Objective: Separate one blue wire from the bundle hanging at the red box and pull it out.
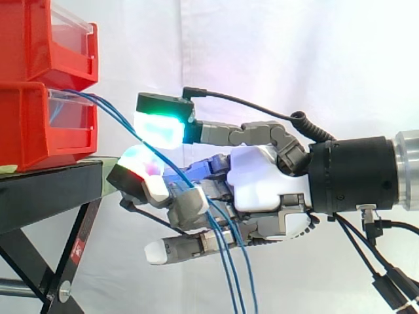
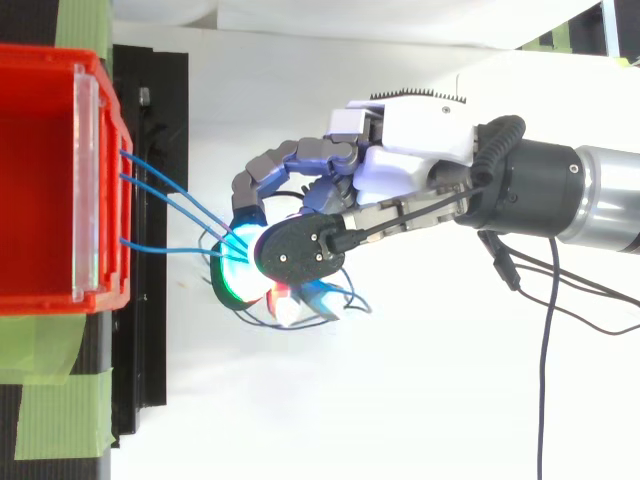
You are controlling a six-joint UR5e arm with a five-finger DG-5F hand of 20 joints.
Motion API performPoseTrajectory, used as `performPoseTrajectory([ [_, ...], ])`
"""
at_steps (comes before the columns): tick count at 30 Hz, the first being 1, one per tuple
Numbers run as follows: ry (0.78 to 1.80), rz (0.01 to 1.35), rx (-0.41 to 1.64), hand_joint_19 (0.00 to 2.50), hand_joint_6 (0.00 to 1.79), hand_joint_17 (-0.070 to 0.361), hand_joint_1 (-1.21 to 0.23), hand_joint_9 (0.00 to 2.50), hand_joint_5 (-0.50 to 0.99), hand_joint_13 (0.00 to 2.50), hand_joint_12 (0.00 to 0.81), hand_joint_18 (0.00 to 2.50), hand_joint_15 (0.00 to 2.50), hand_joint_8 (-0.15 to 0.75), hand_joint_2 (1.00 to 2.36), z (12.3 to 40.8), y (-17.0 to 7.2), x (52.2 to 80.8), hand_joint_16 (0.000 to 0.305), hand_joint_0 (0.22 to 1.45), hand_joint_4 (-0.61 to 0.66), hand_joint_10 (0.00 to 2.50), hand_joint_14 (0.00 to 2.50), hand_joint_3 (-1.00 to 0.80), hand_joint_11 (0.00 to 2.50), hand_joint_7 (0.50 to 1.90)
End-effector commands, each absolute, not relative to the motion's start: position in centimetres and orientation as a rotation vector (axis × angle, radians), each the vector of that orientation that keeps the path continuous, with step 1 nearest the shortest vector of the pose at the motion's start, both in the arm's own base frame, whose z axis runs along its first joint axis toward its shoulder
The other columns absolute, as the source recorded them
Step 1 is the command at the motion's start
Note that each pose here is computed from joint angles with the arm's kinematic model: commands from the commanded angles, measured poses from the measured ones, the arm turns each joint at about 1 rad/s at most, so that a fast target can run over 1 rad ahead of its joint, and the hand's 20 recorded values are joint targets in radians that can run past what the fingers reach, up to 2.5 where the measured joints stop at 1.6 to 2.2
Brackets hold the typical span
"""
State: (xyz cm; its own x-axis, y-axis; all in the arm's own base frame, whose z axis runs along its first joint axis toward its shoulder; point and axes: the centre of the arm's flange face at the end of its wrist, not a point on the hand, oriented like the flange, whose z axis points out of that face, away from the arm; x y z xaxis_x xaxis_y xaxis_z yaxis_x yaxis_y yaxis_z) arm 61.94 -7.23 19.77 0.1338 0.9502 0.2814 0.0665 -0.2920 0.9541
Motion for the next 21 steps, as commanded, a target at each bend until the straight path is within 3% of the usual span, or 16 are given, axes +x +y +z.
performPoseTrajectory([
  [1,1.027,1.283,1.538,0.59,0.85,0.121,-0.59,1.14,-0.24,1.39,0.346,0.58,1.38,0.447,1.03,19.8,-7.2,62.0,0.054,0.65,0.26,0.02,0.02,-0.19,0.64,1.1],
  [10,1.063,1.234,1.499,0.74,0.86,0.122,-0.6,1.14,-0.24,1.49,0.324,0.7,1.57,0.442,1.03,19.8,-7.6,61.9,0.054,0.65,0.25,0.02,0.01,-0.19,0.68,1.08],
  [21,1.106,1.173,1.431,0.8,0.85,0.121,-0.62,1.14,-0.24,1.51,0.323,0.75,1.61,0.439,1.03,20.3,-8.3,61.8,0.054,0.65,0.24,0.02,0.0,-0.19,0.71,1.08],
])
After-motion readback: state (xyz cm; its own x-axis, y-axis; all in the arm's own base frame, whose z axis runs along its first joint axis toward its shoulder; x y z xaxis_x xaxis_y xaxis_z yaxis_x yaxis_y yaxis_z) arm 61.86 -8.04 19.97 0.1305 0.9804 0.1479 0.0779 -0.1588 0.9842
